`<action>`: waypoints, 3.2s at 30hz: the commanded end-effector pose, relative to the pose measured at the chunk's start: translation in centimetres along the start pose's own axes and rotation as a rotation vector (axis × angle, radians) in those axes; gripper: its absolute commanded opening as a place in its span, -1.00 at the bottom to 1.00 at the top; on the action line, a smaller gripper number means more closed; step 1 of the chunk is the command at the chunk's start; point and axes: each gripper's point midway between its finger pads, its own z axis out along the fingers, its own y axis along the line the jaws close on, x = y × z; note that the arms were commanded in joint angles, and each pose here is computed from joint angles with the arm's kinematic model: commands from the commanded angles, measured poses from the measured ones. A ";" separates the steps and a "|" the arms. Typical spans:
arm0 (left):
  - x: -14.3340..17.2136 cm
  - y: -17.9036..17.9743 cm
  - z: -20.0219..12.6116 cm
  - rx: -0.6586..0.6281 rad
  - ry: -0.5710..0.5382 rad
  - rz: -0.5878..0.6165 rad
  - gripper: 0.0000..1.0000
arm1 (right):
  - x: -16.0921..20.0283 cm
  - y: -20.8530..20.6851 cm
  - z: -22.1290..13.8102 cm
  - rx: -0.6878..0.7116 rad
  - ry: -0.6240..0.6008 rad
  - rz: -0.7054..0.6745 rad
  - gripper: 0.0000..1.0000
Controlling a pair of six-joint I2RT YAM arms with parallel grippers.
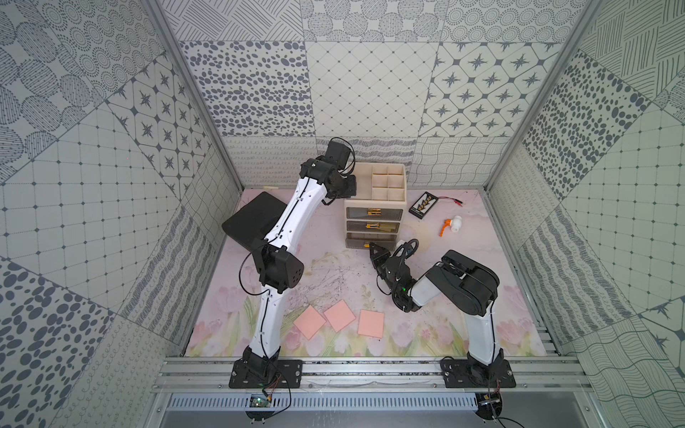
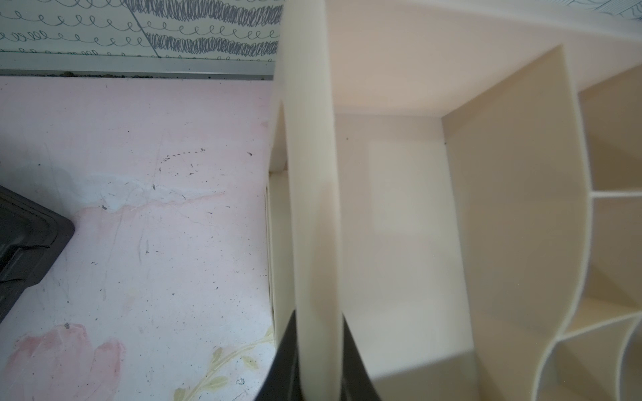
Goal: Please put the sticky notes in the drawer by color
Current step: Open the drawer in the storage box, then pick up the sticky notes from the center of the board.
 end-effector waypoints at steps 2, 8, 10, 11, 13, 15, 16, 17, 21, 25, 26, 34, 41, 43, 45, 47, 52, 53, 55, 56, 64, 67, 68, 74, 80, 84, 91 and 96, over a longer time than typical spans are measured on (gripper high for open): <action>2.6 0.5 0.8 -0.025 0.109 -0.073 -1.00 | 2.1 3.0 -1.8 -0.067 0.075 -0.041 -0.71; 2.7 0.4 0.9 -0.021 0.113 -0.078 -1.00 | 2.2 2.5 -3.8 -0.034 0.079 -0.065 -0.70; 2.7 0.3 0.9 -0.019 0.113 -0.078 -1.00 | 2.5 2.1 -3.9 -0.022 0.089 -0.070 -0.70; 2.7 0.4 1.0 -0.022 0.114 -0.079 -1.00 | 2.6 1.9 -3.9 -0.018 0.094 -0.064 -0.70; 2.8 0.3 0.9 -0.022 0.114 -0.077 -1.00 | 3.2 1.5 -4.2 -0.020 0.107 -0.051 -0.70; 2.8 0.4 1.0 -0.023 0.117 -0.074 -1.00 | 3.7 1.2 -4.7 -0.015 0.104 -0.045 -0.70; 2.8 0.4 1.0 -0.024 0.117 -0.074 -1.00 | 3.9 1.1 -4.9 -0.011 0.098 -0.048 -0.69; 2.8 0.4 1.0 -0.026 0.117 -0.074 -1.00 | 4.0 1.3 -4.8 -0.014 0.100 -0.055 -0.69; 2.9 0.4 1.2 -0.025 0.122 -0.078 -1.00 | 3.9 1.6 -5.1 -0.019 0.101 -0.050 -0.71; 2.9 0.4 1.4 -0.024 0.122 -0.082 -1.00 | 3.7 2.0 -5.5 -0.012 0.095 -0.058 -0.72; 2.9 0.3 1.3 -0.021 0.121 -0.081 -1.00 | 3.7 2.1 -5.6 -0.012 0.095 -0.060 -0.72; 3.2 0.5 1.5 -0.031 0.130 -0.079 -1.00 | 3.9 0.8 -6.5 0.011 0.108 -0.054 -0.70; 3.3 0.6 1.7 -0.037 0.134 -0.078 -1.00 | 4.5 0.7 -6.5 0.013 0.116 -0.052 -0.69; 3.3 0.6 1.7 -0.037 0.136 -0.078 -1.00 | 4.5 0.6 -6.7 0.016 0.118 -0.050 -0.66; 3.3 0.5 1.8 -0.033 0.137 -0.080 -1.00 | 4.5 0.4 -7.0 0.020 0.121 -0.053 -0.52; 3.4 0.5 1.9 -0.030 0.140 -0.082 -1.00 | 4.4 0.6 -7.3 0.018 0.123 -0.062 -0.16; 3.3 0.2 1.9 -0.013 0.140 -0.083 -1.00 | 4.0 1.9 -7.5 0.001 0.118 -0.098 0.30; 3.2 0.2 1.8 -0.011 0.138 -0.082 -1.00 | 4.0 2.2 -7.5 0.000 0.120 -0.110 0.35; 3.0 0.1 1.5 -0.009 0.126 -0.078 -0.90 | 4.0 3.5 -7.5 -0.023 0.129 -0.140 0.42; 2.8 0.0 1.3 -0.005 0.120 -0.077 -0.75 | 4.0 4.4 -7.6 -0.036 0.136 -0.153 0.45; 1.0 -0.2 -1.2 0.031 0.063 -0.095 0.28 | 1.8 11.1 -10.8 -0.006 0.172 -0.361 0.60; -0.1 -0.5 -2.9 0.057 0.015 -0.092 0.58 | -0.6 13.6 -13.2 0.050 0.155 -0.492 0.63; -0.5 -0.5 -3.5 0.063 -0.006 -0.092 0.67 | -1.4 14.2 -14.0 0.061 0.147 -0.522 0.65; -2.3 0.6 -6.6 0.079 -0.078 -0.124 0.95 | -4.7 12.6 -17.8 0.315 0.167 -0.661 0.70; -2.7 3.7 -10.0 0.035 -0.135 -0.202 0.97 | -2.9 8.3 -20.0 0.579 0.307 -0.803 0.79; -0.3 6.2 -11.2 -0.003 -0.099 -0.255 0.97 | -0.1 4.9 -21.5 0.769 0.450 -0.891 0.91; 6.7 8.5 -11.7 -0.008 -0.059 -0.307 0.96 | 7.0 0.0 -23.1 0.886 0.690 -0.883 0.98; 12.1 9.7 -12.8 -0.033 -0.009 -0.309 0.95 | 10.1 -2.5 -23.8 0.926 0.761 -0.880 0.98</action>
